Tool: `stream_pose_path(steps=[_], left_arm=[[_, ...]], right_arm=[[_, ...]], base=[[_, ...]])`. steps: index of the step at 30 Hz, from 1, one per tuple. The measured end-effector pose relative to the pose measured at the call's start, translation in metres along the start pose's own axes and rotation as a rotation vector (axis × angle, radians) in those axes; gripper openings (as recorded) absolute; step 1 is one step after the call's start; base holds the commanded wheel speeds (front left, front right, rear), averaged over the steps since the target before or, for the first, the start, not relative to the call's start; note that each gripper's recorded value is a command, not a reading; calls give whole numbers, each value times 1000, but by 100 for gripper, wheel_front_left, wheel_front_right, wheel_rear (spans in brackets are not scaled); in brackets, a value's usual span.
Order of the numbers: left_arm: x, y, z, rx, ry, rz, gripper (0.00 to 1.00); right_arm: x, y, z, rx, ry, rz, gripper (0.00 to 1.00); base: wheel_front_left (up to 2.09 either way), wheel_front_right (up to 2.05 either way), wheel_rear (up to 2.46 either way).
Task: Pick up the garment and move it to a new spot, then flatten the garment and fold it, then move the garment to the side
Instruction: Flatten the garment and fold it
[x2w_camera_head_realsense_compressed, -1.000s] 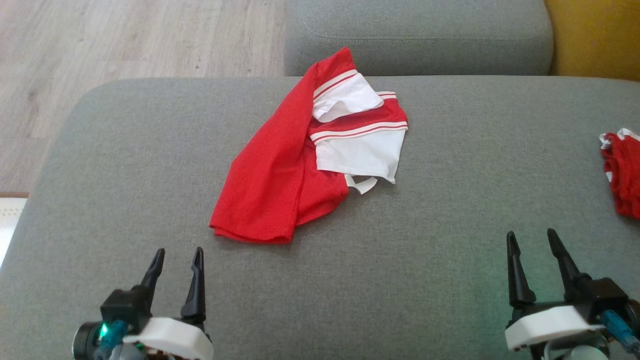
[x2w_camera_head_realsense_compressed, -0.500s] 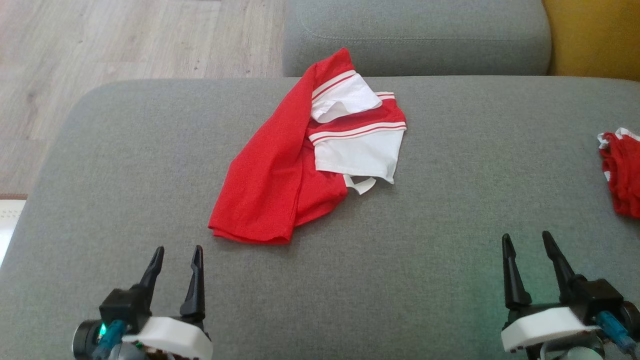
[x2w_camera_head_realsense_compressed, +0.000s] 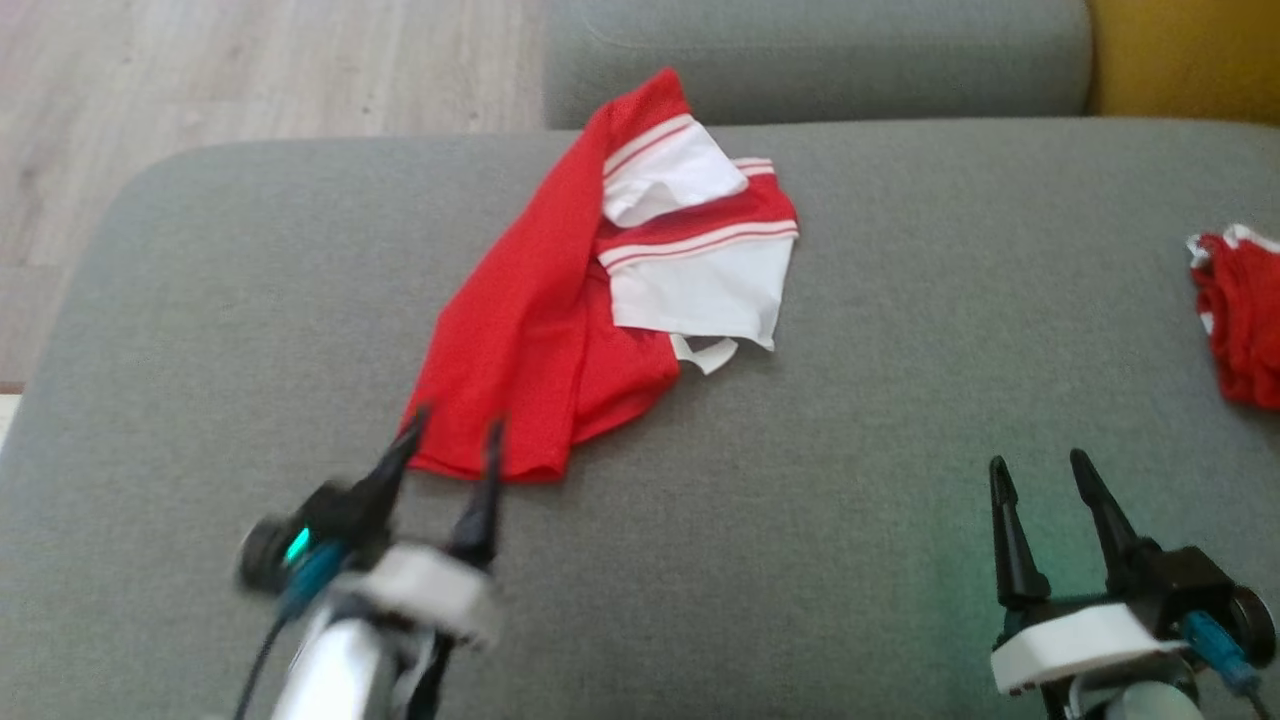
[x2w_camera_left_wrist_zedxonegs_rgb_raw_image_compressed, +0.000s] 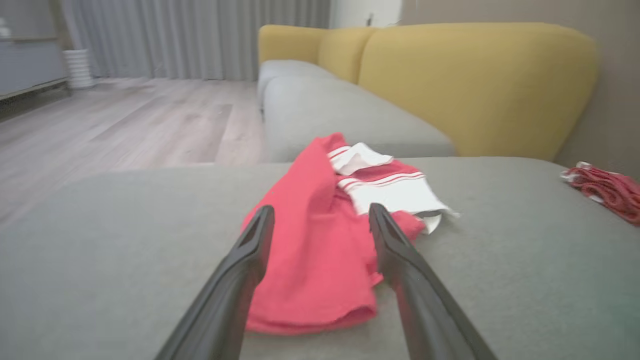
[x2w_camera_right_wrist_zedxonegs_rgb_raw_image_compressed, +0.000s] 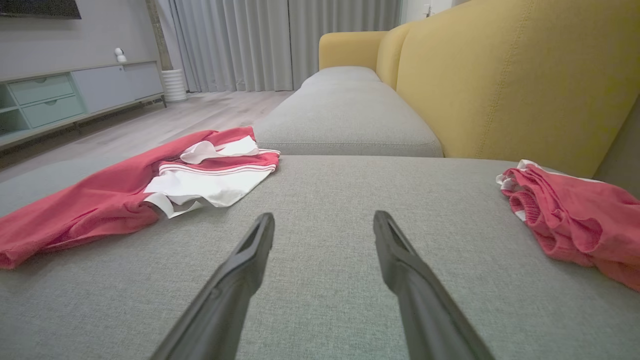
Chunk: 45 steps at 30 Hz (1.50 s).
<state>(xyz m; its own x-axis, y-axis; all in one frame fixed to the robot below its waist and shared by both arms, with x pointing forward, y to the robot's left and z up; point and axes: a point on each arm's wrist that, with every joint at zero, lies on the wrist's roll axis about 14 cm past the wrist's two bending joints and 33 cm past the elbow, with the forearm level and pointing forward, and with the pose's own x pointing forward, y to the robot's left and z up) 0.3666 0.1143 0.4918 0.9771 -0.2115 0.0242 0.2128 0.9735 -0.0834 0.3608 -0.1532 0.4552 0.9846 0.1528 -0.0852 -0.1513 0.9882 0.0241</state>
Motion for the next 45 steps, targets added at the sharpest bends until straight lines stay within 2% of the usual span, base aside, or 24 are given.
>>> stream_pose_path(steps=[5, 11, 18, 25, 26, 27, 28, 33, 39, 41, 45], left_arm=[[45, -53, -5, 26, 37, -192, 100], [77, -96, -45, 56, 197, -316, 100], [90, -99, -103, 121, 378, -316, 100], [101, -91, -123, 181, 436, -306, 100], [102, -90, -123, 178, 441, -307, 55], [102, -90, -122, 166, 444, -304, 21], [102, -88, -121, 150, 447, -301, 0], [101, -92, -106, 54, 424, -324, 0], [79, -100, -101, 64, 471, -425, 0], [59, -88, -110, 99, 535, -442, 0], [14, -43, -124, 170, 656, -418, 0]], right_arm=[[10, -3, 2, -9, -5, 2, 100], [19, -19, 9, -7, -26, -39, 100], [5, -44, -9, 1, 33, -124, 100], [-2, -56, -13, 1, 49, -164, 100], [-2, -56, -13, 0, 46, -164, 100], [-2, -56, -12, 1, 43, -164, 100], [-1, -55, -11, 1, 40, -163, 100], [1, -54, -6, 5, 22, -158, 100], [2, -49, -5, 11, 16, -144, 100], [0, -45, -9, 16, 27, -136, 100], [1, -35, -11, 23, 31, -109, 100]], base=[[0, 0, 0], [0, 0, 0], [0, 0, 0], [0, 0, 0], [0, 0, 0], [0, 0, 0], [0, 0, 0], [0, 0, 0], [0, 0, 0], [0, 0, 0], [0, 0, 0]])
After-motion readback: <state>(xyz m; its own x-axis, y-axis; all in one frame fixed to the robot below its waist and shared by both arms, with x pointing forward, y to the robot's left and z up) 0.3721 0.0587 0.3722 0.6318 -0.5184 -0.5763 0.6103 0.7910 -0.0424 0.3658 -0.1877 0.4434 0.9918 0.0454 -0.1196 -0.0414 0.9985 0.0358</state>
